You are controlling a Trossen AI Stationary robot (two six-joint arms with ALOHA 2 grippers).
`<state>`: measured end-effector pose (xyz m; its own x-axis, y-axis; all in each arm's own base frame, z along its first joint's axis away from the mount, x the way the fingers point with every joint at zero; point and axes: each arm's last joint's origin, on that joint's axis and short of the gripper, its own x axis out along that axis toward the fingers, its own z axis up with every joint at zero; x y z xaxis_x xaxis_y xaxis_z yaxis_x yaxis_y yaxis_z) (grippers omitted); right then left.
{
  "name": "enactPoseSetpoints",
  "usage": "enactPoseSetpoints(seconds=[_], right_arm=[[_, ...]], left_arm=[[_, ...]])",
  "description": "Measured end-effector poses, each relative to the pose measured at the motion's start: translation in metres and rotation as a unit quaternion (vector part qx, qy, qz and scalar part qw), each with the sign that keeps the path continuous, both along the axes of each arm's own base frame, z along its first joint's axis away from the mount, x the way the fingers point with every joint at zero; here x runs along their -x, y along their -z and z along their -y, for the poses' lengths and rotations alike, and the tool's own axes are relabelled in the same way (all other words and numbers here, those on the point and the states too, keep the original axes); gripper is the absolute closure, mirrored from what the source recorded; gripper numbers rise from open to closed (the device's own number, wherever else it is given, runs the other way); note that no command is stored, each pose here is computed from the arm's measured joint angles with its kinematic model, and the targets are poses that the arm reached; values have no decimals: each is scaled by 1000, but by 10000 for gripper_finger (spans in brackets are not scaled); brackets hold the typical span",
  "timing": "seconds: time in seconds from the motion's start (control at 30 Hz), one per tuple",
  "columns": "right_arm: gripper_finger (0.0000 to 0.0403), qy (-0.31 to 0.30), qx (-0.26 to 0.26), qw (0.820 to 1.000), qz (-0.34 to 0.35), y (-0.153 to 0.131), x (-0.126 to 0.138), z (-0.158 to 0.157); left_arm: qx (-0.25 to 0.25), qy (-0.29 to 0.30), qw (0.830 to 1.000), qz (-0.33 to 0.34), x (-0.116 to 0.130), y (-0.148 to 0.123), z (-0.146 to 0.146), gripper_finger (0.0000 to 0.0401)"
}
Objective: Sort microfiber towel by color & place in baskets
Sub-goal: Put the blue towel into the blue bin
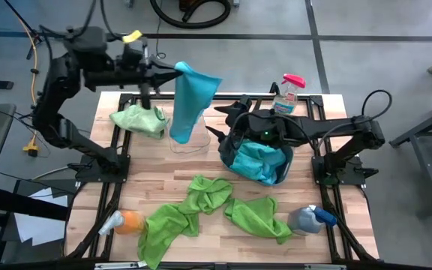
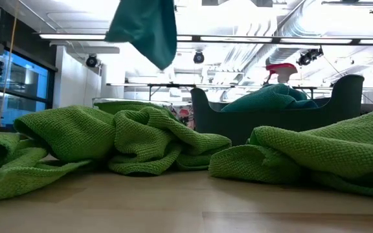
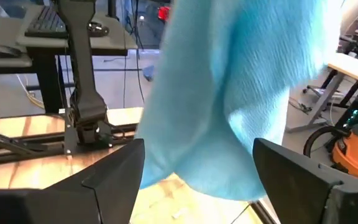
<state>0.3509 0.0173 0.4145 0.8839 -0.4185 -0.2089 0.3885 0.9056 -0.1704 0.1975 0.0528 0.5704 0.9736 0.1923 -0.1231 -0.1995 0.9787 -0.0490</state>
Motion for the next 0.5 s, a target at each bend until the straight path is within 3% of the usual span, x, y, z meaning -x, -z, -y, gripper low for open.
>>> enactPoseSetpoints(seconds=[0.3,0.5], right_arm=[[104,-48,-22,998,32,-6,-4,20],[104,-185,-50,978,82,-15,-7,21]], left_arm=[[15,73,997,10,7,-3,6,401],[10,89,996,6,1,-1,6,401]])
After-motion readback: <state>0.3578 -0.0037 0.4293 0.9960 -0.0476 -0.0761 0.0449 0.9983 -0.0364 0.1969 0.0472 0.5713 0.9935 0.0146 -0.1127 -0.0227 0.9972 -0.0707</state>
